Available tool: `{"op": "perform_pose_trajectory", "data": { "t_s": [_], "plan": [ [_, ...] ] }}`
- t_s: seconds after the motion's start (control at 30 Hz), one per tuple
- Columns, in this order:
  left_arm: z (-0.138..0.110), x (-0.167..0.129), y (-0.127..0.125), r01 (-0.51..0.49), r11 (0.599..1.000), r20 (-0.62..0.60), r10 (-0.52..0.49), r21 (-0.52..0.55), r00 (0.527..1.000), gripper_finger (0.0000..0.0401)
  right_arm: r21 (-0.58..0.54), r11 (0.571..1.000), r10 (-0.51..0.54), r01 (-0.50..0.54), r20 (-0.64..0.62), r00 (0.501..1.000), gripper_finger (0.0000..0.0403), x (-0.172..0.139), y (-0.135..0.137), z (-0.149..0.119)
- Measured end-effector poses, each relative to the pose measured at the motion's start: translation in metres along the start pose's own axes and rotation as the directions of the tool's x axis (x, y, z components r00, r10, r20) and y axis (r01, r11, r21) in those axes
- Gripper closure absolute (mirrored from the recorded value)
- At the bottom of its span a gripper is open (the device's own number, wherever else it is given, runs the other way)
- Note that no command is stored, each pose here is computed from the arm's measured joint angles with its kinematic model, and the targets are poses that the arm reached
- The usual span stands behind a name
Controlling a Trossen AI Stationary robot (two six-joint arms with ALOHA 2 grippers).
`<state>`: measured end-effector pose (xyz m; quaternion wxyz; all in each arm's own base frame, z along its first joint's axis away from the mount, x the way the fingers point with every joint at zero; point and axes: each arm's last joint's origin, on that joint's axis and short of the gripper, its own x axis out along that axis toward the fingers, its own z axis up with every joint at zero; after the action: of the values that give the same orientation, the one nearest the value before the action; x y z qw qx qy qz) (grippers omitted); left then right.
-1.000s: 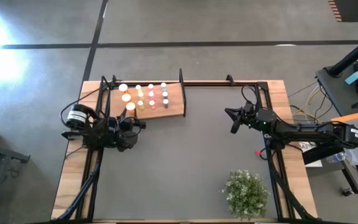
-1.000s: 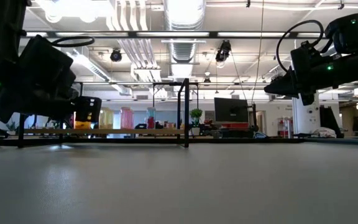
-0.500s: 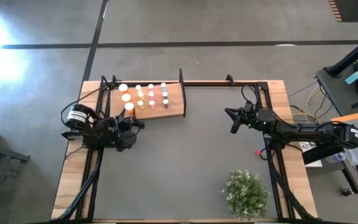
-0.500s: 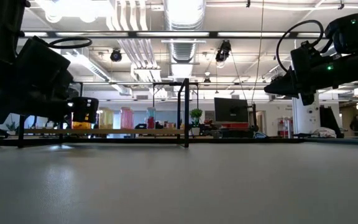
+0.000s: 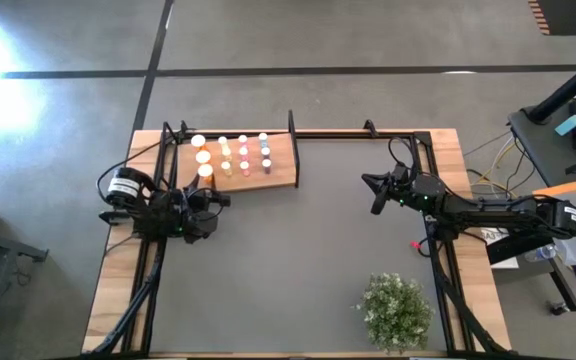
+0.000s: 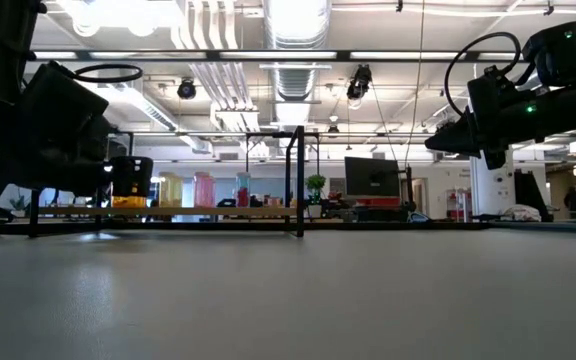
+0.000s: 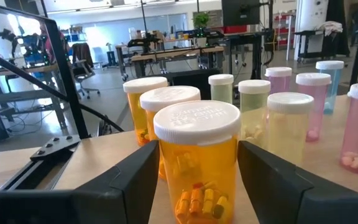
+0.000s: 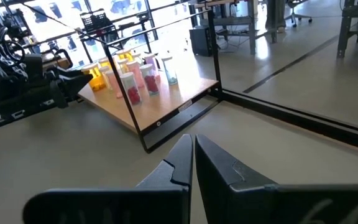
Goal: Pick and place medicine bottles onto shelf by color
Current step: Put the orange pill bottle on the shelf aligned with the other orange pill bottle, then return to Home Position
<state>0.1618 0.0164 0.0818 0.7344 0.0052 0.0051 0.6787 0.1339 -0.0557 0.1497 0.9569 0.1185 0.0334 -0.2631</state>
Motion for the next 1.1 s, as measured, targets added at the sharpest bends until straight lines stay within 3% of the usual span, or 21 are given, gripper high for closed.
{"op": "perform_pose_trajectory", "data": {
  "t_s": [0.17,0.67,0.87,1.1],
  "plan": [
    [0.001,0.000,0.004,0.000,1.000,0.000,0.000,-0.022,1.000,0.0189,0.000,1.000,0.000,0.000,0.000,1.000,0.0394,0.000,0.000,0.000],
    [0.001,-0.005,0.007,0.039,0.998,-0.003,-0.039,-0.052,0.999,0.0085,0.000,1.000,0.000,0.000,0.000,1.000,0.0394,0.000,0.000,0.000],
    [0.010,-0.008,0.002,0.052,0.994,0.001,-0.052,-0.101,0.999,0.0062,0.000,1.000,0.000,0.000,0.000,1.000,0.0394,0.000,0.000,0.000],
    [0.031,-0.009,-0.001,0.049,0.999,0.002,-0.049,-0.013,0.999,0.0060,0.000,1.000,0.000,0.000,0.000,1.000,0.0394,0.000,0.000,0.000]
  ]
}}
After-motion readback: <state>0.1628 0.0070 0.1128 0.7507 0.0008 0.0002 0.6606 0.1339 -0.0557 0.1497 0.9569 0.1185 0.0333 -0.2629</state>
